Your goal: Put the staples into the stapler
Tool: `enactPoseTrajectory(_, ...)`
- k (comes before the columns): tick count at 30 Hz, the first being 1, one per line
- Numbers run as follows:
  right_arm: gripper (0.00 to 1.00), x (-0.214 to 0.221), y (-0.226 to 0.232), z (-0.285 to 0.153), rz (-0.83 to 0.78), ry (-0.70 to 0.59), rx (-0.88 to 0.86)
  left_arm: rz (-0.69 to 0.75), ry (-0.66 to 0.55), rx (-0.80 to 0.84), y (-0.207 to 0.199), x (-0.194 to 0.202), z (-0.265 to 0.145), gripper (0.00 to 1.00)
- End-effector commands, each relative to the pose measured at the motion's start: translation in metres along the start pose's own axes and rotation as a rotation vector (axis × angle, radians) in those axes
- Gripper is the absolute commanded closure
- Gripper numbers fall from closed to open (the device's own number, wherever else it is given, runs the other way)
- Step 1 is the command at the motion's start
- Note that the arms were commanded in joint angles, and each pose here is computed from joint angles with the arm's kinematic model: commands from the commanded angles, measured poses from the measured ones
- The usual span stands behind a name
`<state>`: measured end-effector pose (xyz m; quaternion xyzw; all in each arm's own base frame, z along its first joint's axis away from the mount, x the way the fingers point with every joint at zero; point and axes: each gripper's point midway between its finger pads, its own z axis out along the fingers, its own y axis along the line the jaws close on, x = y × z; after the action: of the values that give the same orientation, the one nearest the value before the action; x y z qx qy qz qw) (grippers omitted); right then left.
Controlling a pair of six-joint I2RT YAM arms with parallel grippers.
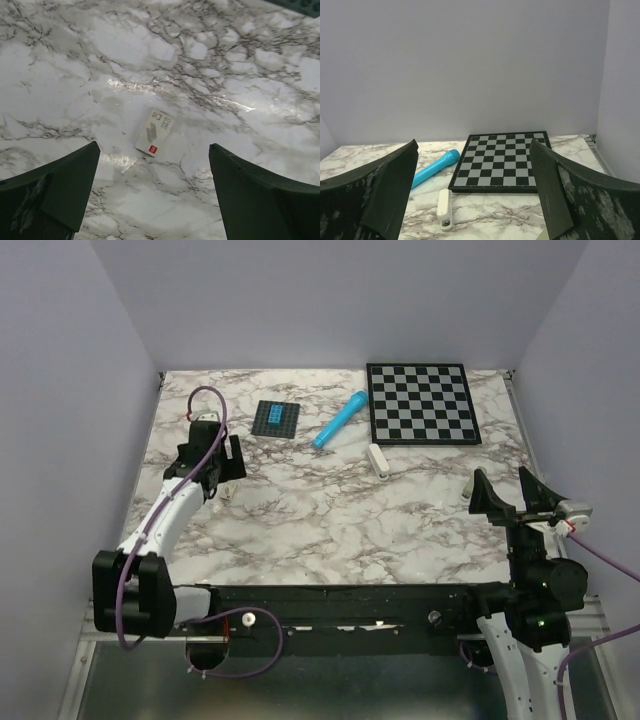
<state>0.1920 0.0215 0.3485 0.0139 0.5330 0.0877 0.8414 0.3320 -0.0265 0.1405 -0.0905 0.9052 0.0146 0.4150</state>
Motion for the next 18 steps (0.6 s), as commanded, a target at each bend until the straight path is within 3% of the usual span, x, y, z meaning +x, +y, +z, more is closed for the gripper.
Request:
enactPoseTrajectory(1, 0.0, -0.009, 0.006, -0.01, 0.015, -0.05, -0.034, -0.018, 0.13, 0.002, 0.023, 0.012, 0.027, 0.01)
enactPoseTrajectory(7, 0.0, -0.01, 0.007, -0.011, 0.011, -0.052, -0.039, 0.043, 0.22, 0.051, 0.013, 0.019, 0.049, 0.02)
enactPoseTrajectory(18, 0.0, -0.005, 0.007, -0.009, 0.022, -0.035, -0.038, 0.093, 0.378, 0.034, 0.015, 0.047, 0.081, 0.16)
